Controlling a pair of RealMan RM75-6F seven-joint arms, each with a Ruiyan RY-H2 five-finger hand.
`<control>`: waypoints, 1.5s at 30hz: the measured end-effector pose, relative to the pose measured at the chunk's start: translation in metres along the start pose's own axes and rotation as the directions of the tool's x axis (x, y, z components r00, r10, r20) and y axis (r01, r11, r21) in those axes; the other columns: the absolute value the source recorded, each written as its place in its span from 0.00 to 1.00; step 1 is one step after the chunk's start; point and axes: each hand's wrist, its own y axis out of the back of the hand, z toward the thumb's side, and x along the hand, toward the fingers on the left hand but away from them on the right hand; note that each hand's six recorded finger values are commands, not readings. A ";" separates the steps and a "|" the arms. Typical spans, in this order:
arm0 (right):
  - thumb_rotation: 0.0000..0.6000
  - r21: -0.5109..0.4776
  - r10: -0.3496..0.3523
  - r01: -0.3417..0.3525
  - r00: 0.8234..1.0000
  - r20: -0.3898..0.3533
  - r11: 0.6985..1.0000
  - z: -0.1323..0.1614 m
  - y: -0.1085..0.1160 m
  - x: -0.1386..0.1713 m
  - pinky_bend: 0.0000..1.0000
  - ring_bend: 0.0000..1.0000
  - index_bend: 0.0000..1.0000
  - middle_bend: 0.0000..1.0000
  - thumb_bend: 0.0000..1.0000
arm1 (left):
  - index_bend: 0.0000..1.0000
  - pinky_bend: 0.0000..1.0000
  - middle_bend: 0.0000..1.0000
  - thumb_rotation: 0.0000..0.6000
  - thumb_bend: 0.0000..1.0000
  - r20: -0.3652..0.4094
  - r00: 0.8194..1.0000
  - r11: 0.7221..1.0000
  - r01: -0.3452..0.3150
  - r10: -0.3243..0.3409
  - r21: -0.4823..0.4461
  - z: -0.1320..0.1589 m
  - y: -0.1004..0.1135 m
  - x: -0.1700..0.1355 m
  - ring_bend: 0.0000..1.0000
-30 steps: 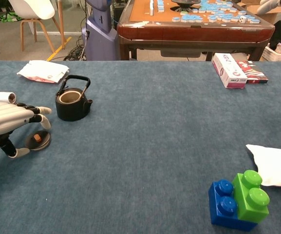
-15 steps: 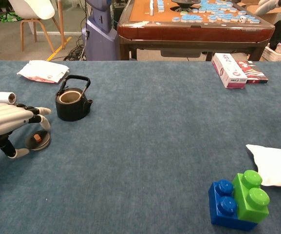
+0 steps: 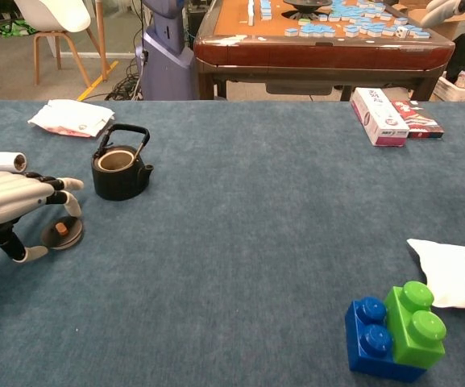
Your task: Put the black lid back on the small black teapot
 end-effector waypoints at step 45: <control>1.00 -0.016 0.002 -0.003 1.000 -0.011 1.000 0.005 -0.005 -0.007 0.00 0.00 0.08 0.00 0.62 | 0.32 0.00 0.00 1.00 0.31 0.017 0.998 0.997 -0.063 0.063 -0.036 -0.009 0.043 -0.025 0.00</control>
